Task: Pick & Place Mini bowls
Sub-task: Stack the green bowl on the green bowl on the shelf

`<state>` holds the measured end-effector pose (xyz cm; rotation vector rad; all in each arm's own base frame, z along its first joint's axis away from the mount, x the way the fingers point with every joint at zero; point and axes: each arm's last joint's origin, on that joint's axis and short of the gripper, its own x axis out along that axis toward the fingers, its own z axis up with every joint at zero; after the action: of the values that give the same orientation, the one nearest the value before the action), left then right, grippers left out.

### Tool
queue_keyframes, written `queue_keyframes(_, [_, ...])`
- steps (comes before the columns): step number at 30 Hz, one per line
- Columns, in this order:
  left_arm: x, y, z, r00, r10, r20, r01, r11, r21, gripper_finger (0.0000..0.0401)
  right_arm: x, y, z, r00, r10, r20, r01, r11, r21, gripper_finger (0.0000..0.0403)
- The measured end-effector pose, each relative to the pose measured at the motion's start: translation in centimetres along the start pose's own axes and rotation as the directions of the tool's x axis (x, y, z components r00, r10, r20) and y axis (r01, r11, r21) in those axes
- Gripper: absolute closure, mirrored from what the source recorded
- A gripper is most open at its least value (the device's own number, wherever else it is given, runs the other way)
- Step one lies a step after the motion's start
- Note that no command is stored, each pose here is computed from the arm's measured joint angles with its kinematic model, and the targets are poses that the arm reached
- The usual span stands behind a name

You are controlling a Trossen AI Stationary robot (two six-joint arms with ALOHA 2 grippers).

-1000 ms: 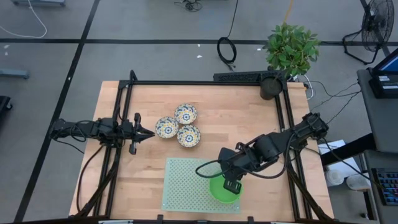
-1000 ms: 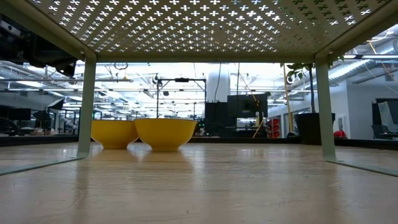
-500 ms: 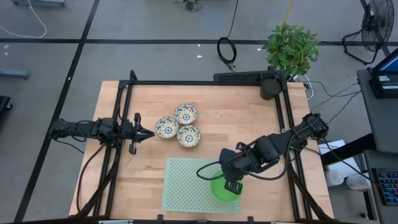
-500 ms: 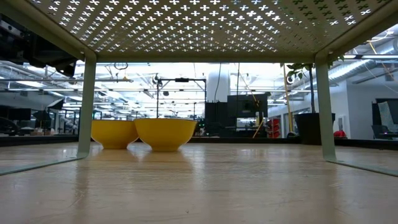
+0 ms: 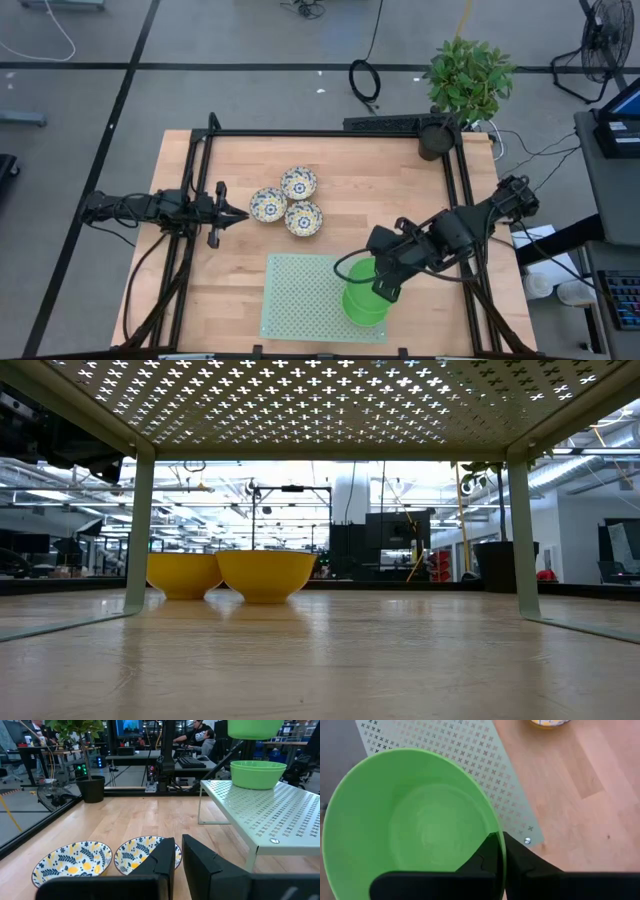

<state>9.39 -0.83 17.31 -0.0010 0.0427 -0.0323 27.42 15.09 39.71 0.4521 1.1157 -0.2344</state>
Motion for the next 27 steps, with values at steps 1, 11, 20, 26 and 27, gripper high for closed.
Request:
queue_keyframes(1, [0.0,0.0,0.0,1.000,0.000,0.000,0.000,1.000,0.000,0.0364,0.0,0.1,-0.1,1.000,0.000,0.003,0.000,1.000,-0.004,0.0403])
queue_keyframes(11, [0.0,0.0,0.0,1.000,0.000,0.000,0.000,1.000,0.000,0.0364,2.3,0.4,-0.9,0.998,0.008,-0.064,-0.006,1.000,0.023,0.0403])
queue_keyframes(20, [0.0,0.0,0.0,1.000,0.000,0.000,0.000,1.000,0.000,0.0364,4.3,0.5,-1.0,0.995,0.047,-0.090,-0.046,0.999,0.005,0.0403])
queue_keyframes(26, [0.0,0.0,0.0,1.000,0.000,0.000,0.000,1.000,0.000,0.0364,5.3,0.5,-1.1,0.995,0.048,-0.090,-0.048,0.999,0.003,0.0403])
queue_keyframes(27, [0.0,0.0,0.0,1.000,0.000,0.000,0.000,1.000,0.000,0.0364,5.4,0.5,-1.1,0.995,0.050,-0.088,-0.050,0.999,0.003,0.0403])
